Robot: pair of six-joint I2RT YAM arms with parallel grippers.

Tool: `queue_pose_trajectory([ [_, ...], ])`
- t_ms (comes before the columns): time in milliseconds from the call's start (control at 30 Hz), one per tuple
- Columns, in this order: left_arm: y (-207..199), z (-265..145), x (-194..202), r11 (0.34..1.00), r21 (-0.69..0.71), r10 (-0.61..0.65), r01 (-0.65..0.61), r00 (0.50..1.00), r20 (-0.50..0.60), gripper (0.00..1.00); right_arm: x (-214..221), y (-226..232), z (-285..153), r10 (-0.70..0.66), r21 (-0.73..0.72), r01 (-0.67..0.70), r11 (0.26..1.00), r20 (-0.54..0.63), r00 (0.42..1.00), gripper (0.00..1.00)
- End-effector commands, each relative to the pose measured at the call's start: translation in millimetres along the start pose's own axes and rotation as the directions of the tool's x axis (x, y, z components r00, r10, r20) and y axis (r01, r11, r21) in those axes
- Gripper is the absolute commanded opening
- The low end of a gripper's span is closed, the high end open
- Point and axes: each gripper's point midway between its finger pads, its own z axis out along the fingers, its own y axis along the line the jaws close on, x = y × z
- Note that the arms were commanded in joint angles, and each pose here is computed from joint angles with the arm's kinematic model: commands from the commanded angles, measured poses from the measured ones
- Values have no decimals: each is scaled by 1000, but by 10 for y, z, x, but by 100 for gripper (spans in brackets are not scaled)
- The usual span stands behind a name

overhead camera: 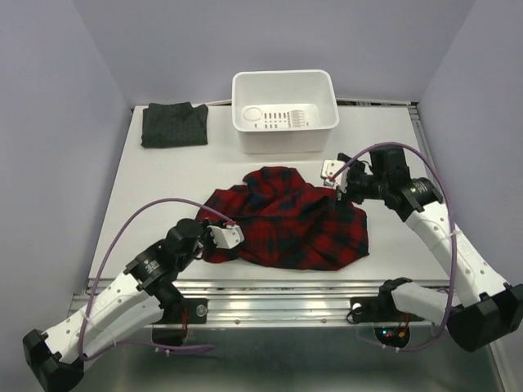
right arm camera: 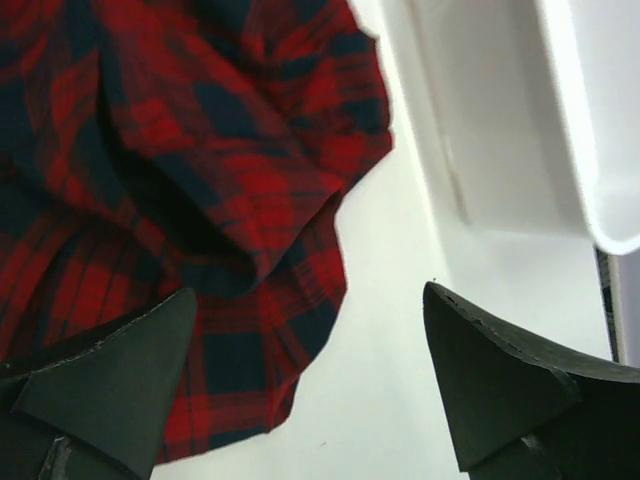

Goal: Fold and stack the skirts
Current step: Flatten the skirt out

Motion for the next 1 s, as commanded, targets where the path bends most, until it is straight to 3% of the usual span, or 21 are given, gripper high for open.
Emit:
queue_pose_trajectory([
  [0,67,32,-5,999,-21,-46,46,999,-18,0,339,252,37,-156,-129,148,980,-51,986,100],
  [133,106,46,-76,997,-9,-73,73,997,-11,0,474,468,68,-189,-234,174,957,-43,981,100],
  [267,116,74,-166,996,11,-86,86,996,8,0,471,613,177,-204,-274,207,939,39,978,100],
  [333,105,86,-168,996,18,-88,88,996,6,0,413,463,297,-225,-218,235,947,74,972,100],
  [500,93,107,-183,994,27,-108,108,994,5,0,343,447,476,-184,-285,215,934,131,974,96],
  [600,140,115,-211,992,12,-129,129,992,7,0,308,457,555,-157,-304,202,931,166,974,66],
  [667,149,117,-216,991,11,-137,136,991,6,0,311,411,589,-154,-294,196,935,160,975,60],
  [800,158,116,-235,988,10,-157,157,988,10,0,255,294,575,-194,-258,231,938,161,968,56],
  [867,154,126,-225,987,9,-162,162,987,7,0,163,301,533,-214,-249,261,933,200,956,46],
  [900,174,125,-233,986,2,-167,167,986,9,0,136,308,519,-228,-248,278,928,214,950,20],
  [933,192,125,-237,984,-3,-177,177,984,10,0,125,325,505,-241,-252,295,922,224,944,5],
  [967,224,121,-251,982,-12,-186,186,982,14,0,113,321,494,-236,-250,289,924,223,946,1],
])
